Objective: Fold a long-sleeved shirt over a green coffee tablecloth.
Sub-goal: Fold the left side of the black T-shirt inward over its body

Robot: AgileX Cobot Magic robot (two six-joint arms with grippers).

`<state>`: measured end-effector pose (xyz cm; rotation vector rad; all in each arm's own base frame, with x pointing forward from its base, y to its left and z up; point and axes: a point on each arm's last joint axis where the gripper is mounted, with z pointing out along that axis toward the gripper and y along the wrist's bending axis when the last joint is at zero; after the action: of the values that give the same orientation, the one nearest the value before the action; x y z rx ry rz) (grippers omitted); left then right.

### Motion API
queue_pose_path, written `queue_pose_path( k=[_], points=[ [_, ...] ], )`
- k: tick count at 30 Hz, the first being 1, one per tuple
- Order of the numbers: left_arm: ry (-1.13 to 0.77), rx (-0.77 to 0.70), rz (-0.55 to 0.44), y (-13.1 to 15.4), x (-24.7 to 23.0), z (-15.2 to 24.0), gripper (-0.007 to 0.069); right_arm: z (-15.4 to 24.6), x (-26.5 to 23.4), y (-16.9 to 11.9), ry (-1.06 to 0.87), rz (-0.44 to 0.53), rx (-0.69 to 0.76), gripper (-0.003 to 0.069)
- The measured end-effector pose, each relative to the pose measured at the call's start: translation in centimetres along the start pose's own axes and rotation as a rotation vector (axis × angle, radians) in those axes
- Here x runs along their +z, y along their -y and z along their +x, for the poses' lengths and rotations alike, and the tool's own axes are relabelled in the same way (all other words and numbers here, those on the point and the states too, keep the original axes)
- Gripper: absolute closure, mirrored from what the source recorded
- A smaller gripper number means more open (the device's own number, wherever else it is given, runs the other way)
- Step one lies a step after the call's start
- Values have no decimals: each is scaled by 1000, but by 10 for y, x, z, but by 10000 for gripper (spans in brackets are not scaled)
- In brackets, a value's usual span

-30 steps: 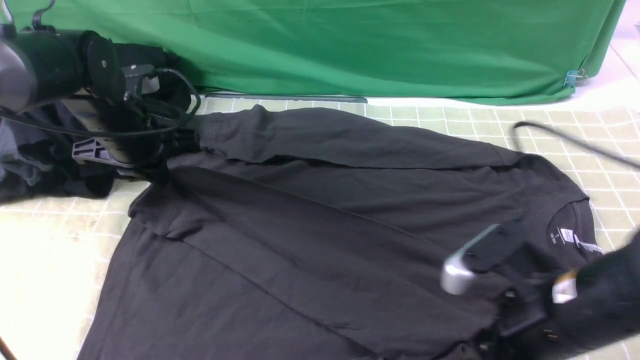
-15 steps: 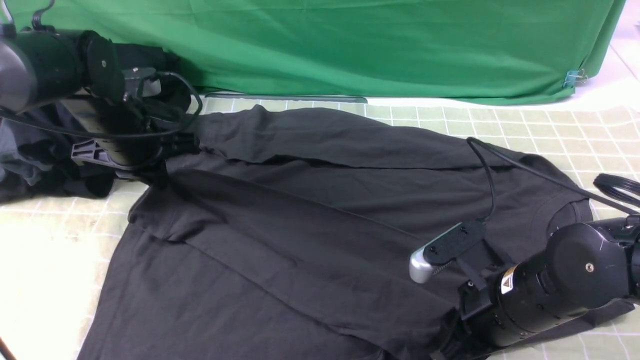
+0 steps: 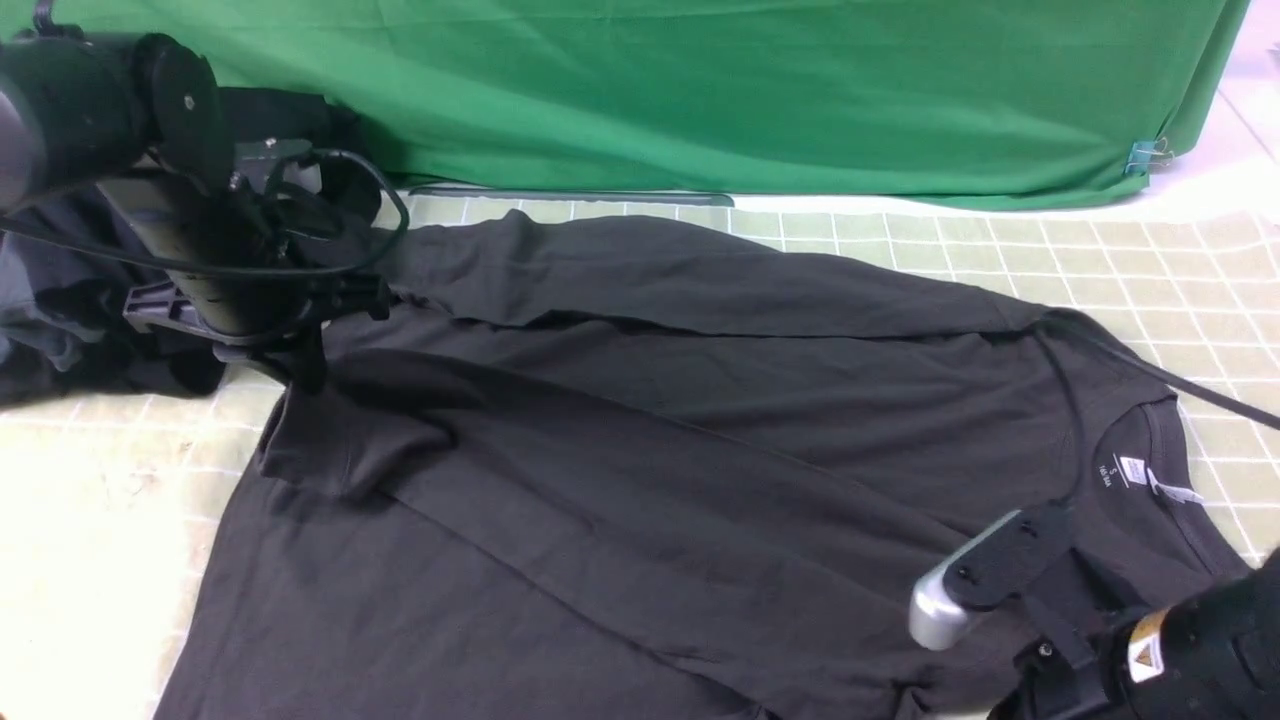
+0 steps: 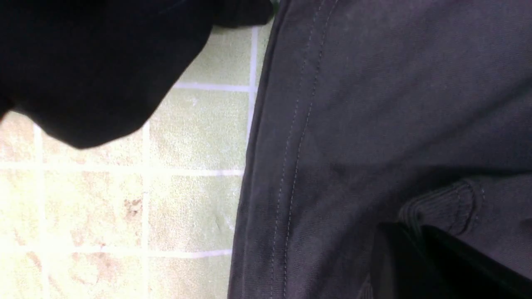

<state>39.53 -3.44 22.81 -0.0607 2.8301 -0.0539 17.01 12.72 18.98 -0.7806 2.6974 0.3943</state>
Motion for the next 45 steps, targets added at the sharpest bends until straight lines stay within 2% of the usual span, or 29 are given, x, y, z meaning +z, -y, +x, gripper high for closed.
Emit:
queue_pose_path(
  k=[2,4,5,7,9,11,13,15,18,19,20,21,26,35,38,40,41,42,45],
  points=[
    [1,4,-4,0,0,0,612,-2,-1,0,11,2,17,639],
    [12,4,-3,0,0,-1,612,-9,-1,0,30,3,33,562],
    [22,4,-2,0,0,-2,612,-16,-1,0,41,4,33,477],
    [30,4,0,0,0,-3,612,-25,3,0,41,5,34,382],
    [41,4,1,0,0,-4,612,-33,9,1,37,8,36,324],
    [51,4,2,0,0,-5,612,-38,21,3,10,13,42,298],
    [57,4,3,0,0,-5,612,-40,26,4,-6,14,45,301],
    [68,5,4,0,0,-6,612,-42,38,7,-35,18,51,333],
    [75,6,5,1,0,-7,612,-43,49,9,-64,24,52,494],
    [75,6,5,1,0,-7,612,-43,49,9,-64,24,52,505],
    [75,6,5,1,0,-7,612,-43,49,9,-67,23,44,588],
    [75,6,5,1,0,-7,612,-43,49,9,-69,22,40,613],
    [50,6,2,0,0,-5,612,-38,30,4,-89,0,17,656],
    [5,29,-4,0,0,0,612,0,3,0,-59,-4,31,658],
    [8,30,-3,0,0,-1,612,0,2,0,-31,3,56,648],
    [11,30,-3,0,0,-1,612,-9,1,1,8,7,87,583],
    [12,30,-3,0,0,-1,612,-10,1,1,11,8,90,575],
    [18,30,-2,0,0,-2,612,-18,3,1,23,10,98,495],
    [24,30,-2,0,0,-2,612,-33,12,2,16,16,94,356]
  ],
)
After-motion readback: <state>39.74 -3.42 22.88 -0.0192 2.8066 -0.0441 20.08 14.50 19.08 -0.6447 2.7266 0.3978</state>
